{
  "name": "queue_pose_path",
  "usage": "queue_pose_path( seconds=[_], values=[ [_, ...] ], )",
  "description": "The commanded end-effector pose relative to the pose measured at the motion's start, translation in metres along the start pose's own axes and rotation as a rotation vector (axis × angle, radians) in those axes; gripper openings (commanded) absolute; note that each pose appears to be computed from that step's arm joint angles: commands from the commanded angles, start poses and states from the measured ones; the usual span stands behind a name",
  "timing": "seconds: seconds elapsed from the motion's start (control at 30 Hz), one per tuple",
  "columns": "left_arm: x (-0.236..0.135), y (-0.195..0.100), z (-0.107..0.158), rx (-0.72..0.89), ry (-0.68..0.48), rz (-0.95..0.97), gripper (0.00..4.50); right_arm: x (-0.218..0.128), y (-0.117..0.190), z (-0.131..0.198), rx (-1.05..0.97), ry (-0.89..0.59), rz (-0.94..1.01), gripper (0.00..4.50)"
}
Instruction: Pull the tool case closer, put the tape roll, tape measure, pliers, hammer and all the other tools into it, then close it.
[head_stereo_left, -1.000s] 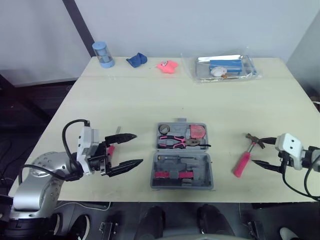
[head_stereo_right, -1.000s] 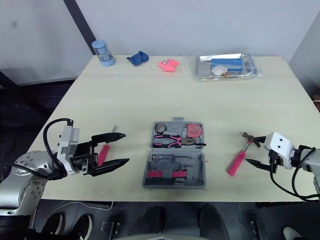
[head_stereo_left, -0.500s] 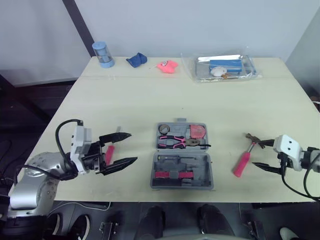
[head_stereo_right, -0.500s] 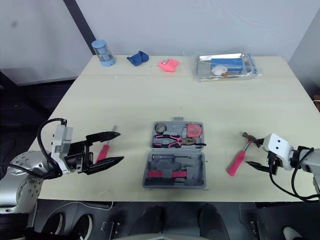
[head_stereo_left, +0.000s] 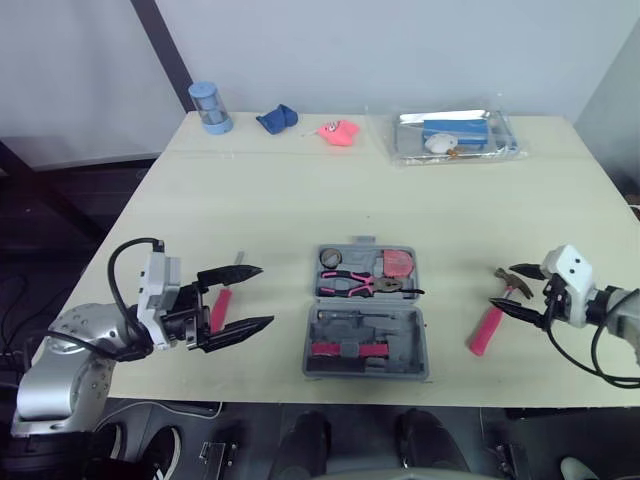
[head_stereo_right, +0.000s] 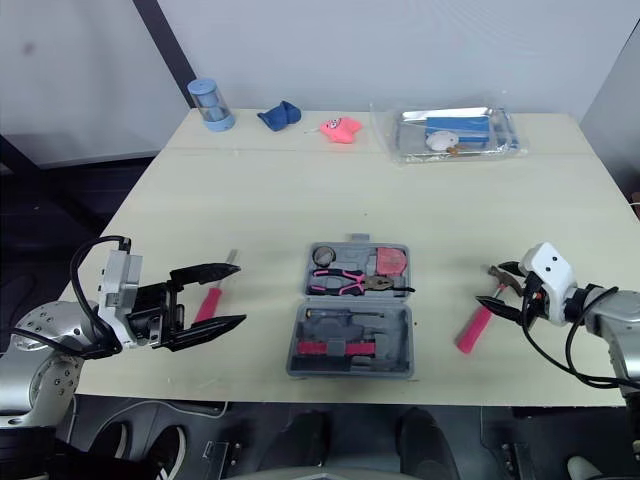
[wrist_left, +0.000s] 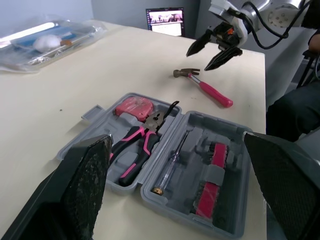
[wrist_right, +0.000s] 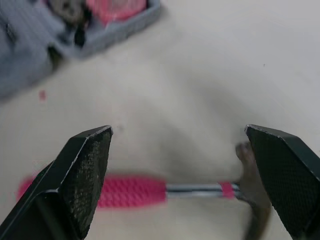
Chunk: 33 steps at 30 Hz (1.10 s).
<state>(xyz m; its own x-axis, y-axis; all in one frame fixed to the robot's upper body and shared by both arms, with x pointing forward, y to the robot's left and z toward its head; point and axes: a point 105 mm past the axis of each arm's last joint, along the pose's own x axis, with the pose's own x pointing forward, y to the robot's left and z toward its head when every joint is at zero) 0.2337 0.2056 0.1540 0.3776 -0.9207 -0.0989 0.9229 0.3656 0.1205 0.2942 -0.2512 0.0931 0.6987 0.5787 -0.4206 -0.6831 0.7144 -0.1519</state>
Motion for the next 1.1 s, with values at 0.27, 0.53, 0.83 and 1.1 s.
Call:
queue_pose_path(
  seconds=[0.27,0.53,0.83,1.1],
  values=[
    [0.011,-0.002,0.02,0.06,-0.048,-0.041,4.44,-0.008,-0.003,0.005,0.251,-0.037,-0.308,4.5],
    [0.017,-0.001,0.022,0.065,-0.064,-0.055,4.44,0.004,0.013,-0.009,0.384,0.0,-0.408,4.5],
    [0.02,-0.002,0.029,0.077,-0.074,-0.057,4.44,0.016,0.021,-0.033,0.462,0.06,-0.567,4.5],
    [0.024,0.0,0.032,0.083,-0.076,-0.062,4.44,0.034,0.016,-0.03,0.56,0.024,-0.643,4.5]
  ],
)
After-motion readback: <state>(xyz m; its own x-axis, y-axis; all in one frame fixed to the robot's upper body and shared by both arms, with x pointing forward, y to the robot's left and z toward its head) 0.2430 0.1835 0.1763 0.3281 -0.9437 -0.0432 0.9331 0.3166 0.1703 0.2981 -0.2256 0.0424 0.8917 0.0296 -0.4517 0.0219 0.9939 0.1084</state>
